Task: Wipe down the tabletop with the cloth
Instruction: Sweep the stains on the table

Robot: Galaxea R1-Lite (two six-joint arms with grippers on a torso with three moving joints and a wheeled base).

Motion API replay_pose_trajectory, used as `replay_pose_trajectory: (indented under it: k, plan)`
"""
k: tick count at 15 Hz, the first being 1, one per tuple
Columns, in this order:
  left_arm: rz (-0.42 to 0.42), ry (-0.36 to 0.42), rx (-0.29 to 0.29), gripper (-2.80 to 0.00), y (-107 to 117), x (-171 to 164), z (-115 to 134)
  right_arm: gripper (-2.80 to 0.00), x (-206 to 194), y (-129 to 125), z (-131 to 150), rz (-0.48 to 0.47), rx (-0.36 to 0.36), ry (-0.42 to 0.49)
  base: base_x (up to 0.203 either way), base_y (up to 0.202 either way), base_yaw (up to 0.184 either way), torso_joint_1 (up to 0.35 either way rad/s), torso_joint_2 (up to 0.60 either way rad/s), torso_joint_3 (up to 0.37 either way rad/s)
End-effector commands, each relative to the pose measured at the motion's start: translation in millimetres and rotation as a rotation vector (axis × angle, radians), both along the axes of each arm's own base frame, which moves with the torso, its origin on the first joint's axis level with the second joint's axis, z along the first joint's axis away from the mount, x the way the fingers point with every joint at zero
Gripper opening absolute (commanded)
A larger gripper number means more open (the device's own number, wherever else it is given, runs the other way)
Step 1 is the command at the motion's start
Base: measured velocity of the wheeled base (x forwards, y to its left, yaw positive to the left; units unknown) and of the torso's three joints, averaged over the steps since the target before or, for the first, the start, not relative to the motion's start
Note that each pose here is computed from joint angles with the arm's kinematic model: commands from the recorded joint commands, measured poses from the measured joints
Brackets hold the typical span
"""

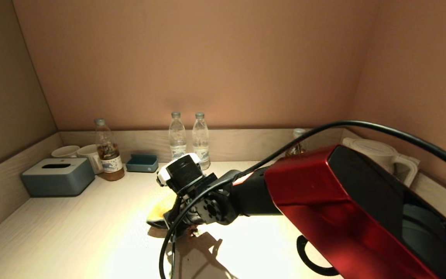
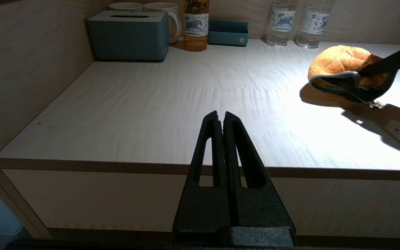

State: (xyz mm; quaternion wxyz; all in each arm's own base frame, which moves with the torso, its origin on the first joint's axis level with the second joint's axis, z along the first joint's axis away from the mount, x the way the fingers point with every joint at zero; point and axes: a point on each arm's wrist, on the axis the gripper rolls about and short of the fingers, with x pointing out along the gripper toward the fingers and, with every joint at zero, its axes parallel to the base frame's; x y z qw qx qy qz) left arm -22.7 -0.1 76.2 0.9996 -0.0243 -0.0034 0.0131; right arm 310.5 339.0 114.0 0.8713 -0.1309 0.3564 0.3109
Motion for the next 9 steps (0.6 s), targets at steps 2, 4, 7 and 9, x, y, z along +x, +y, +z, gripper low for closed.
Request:
replay_pose_trajectory:
  k: [2, 4, 7, 9]
  plan:
    - [0.001, 0.002, -0.001, -2.8, 0.0, 0.1, -0.1, -2.8, 11.2, 12.4, -4.2, 0.002, 0.001, 0.0, 0.0, 0.0, 0.0, 0.0, 0.0, 0.0]
    - [0.001, 0.002, -0.001, -2.8, 0.0, 0.1, -0.1, -2.8, 13.2, 14.7, -8.4, 0.006, -0.011, 0.01, 0.0, 0.0, 0.0, 0.0, 0.0, 0.0]
    - [0.001, 0.002, -0.001, -2.8, 0.0, 0.1, -0.1, -2.8, 23.2, 26.1, -36.9, 0.035, -0.051, 0.03, 0.0, 0.0, 0.0, 0.0, 0.0, 0.0]
    - [0.001, 0.002, -0.001, -2.8, 0.0, 0.1, -0.1, -2.8, 23.2, 26.1, -36.9, 0.035, -0.051, 0.03, 0.0, 0.0, 0.0, 0.0, 0.0, 0.0]
